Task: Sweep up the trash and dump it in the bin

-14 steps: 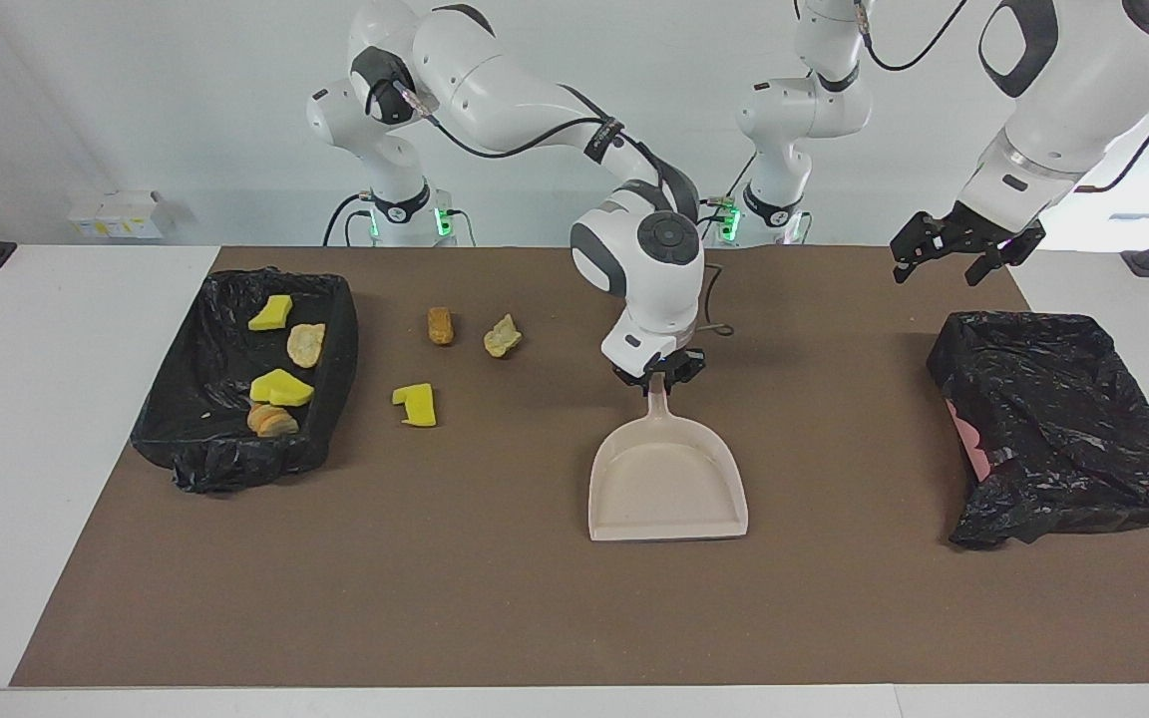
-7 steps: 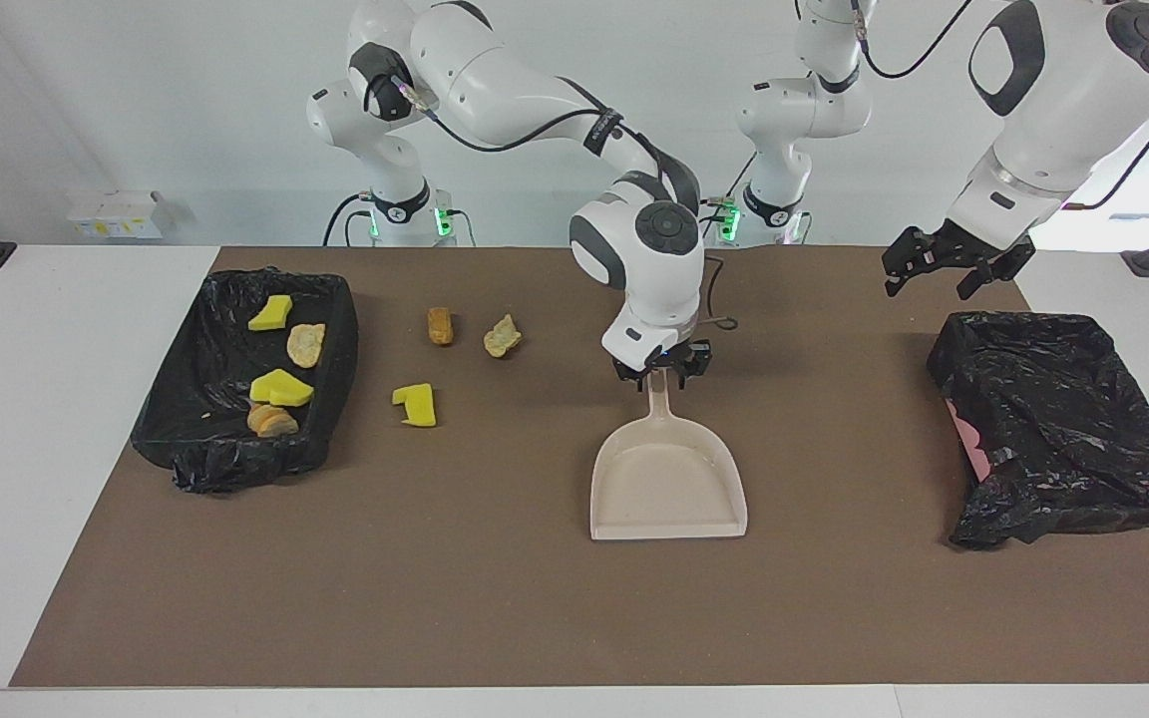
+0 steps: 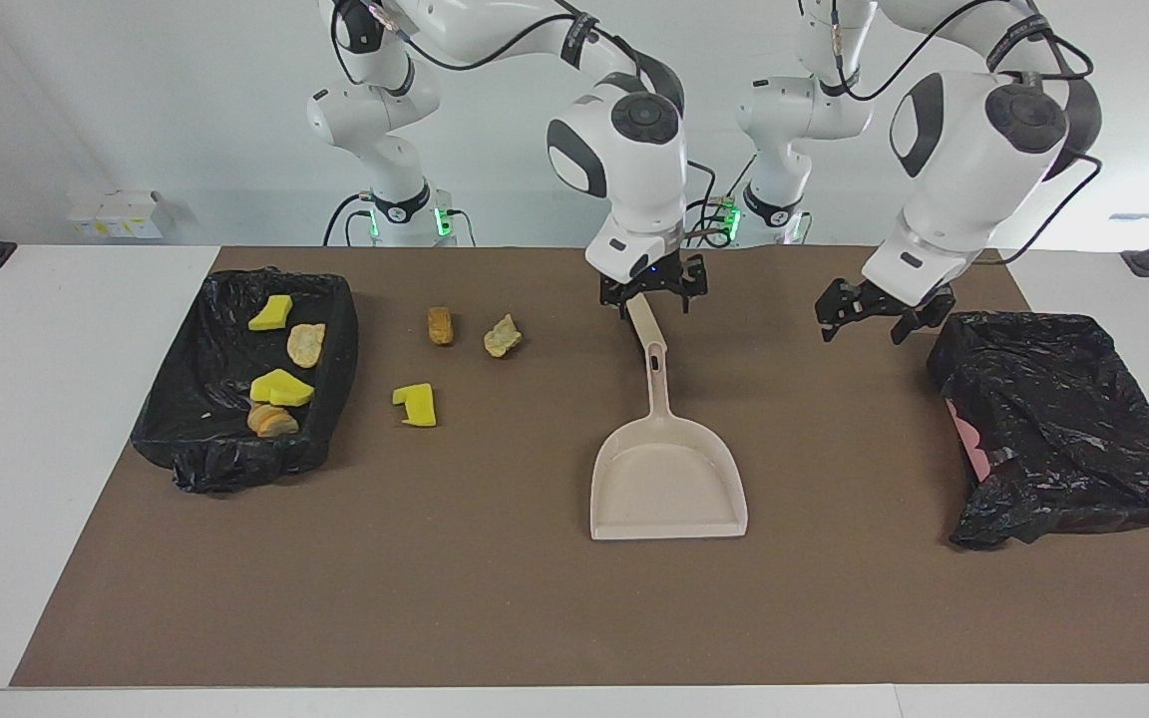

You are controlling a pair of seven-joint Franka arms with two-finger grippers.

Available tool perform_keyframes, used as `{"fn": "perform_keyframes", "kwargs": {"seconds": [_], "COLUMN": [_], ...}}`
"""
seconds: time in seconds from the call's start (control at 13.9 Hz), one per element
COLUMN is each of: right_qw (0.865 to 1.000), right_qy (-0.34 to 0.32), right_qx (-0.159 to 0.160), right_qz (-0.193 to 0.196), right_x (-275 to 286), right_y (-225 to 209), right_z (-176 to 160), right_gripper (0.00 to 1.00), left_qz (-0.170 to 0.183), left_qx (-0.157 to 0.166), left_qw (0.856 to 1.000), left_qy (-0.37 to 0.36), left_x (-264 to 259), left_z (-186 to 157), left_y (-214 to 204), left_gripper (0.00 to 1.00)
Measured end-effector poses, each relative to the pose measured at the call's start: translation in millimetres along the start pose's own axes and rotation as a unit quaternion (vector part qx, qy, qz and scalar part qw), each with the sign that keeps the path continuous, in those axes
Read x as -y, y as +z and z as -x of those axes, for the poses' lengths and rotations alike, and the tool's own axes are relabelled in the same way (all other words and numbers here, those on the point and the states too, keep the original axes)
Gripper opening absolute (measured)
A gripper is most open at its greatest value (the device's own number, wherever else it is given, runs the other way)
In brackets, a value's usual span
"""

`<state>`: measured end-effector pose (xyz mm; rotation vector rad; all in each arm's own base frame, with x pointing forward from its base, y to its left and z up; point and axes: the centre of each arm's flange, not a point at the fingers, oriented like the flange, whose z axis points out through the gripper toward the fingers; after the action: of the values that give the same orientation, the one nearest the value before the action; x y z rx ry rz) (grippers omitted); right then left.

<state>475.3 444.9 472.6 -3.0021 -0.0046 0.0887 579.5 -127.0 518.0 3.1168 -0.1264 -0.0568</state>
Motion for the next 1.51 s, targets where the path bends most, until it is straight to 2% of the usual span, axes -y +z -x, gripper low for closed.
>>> {"fn": "perform_keyframes", "kwargs": {"seconds": [0.29, 0.5, 0.72, 0.94, 1.01, 1.22, 1.3, 1.37, 1.51], "right_qw": [0.999, 0.996, 0.994, 0.993, 0.992, 0.991, 0.990, 0.990, 0.989], "right_qy": [-0.028, -0.065, -0.088, -0.102, -0.105, -0.117, -0.118, -0.117, -0.123], "right_qx": [0.025, 0.049, 0.058, 0.062, 0.065, 0.071, 0.074, 0.074, 0.074], "right_qz": [0.020, 0.033, 0.030, 0.021, 0.017, 0.017, 0.020, 0.020, 0.021], "right_x": [-8.8, -19.1, -30.3, -31.6, -30.4, -19.1, -18.3, -19.7, -23.2], "right_y": [2.3, 22.8, 49.4, 74.4, 85.1, 119.3, 127.5, 133.3, 138.6], "right_z": [82.2, 123.9, 145.3, 155.0, 156.8, 165.6, 167.0, 166.7, 167.0], "right_gripper": [1.00, 0.99, 0.94, 0.91, 0.79, 0.74, 0.67, 0.65, 0.63], "left_qz": [0.005, 0.007, 0.010, 0.007, 0.004, 0.000, 0.000, 0.003, 0.007], "left_qx": [-0.012, -0.014, -0.017, -0.009, -0.002, 0.010, 0.018, 0.027, 0.035], "left_qw": [1.000, 1.000, 1.000, 1.000, 1.000, 1.000, 1.000, 1.000, 0.999], "left_qy": [-0.017, -0.010, -0.014, -0.015, -0.011, -0.008, -0.009, -0.010, -0.012], "left_x": [-68.6, -117.2, -163.8, -194.4, -200.3, -205.0, -206.6, -209.1, -212.4], "left_z": [-19.2, -20.2, -13.3, 7.8, 14.8, 22.5, 25.5, 28.9, 32.3], "left_y": [52.2, 83.9, 120.5, 158.0, 165.7, 171.4, 171.5, 171.4, 170.4], "left_gripper": [1.00, 1.00, 1.00, 1.00, 1.00, 1.00, 0.99, 0.91, 0.67]}}
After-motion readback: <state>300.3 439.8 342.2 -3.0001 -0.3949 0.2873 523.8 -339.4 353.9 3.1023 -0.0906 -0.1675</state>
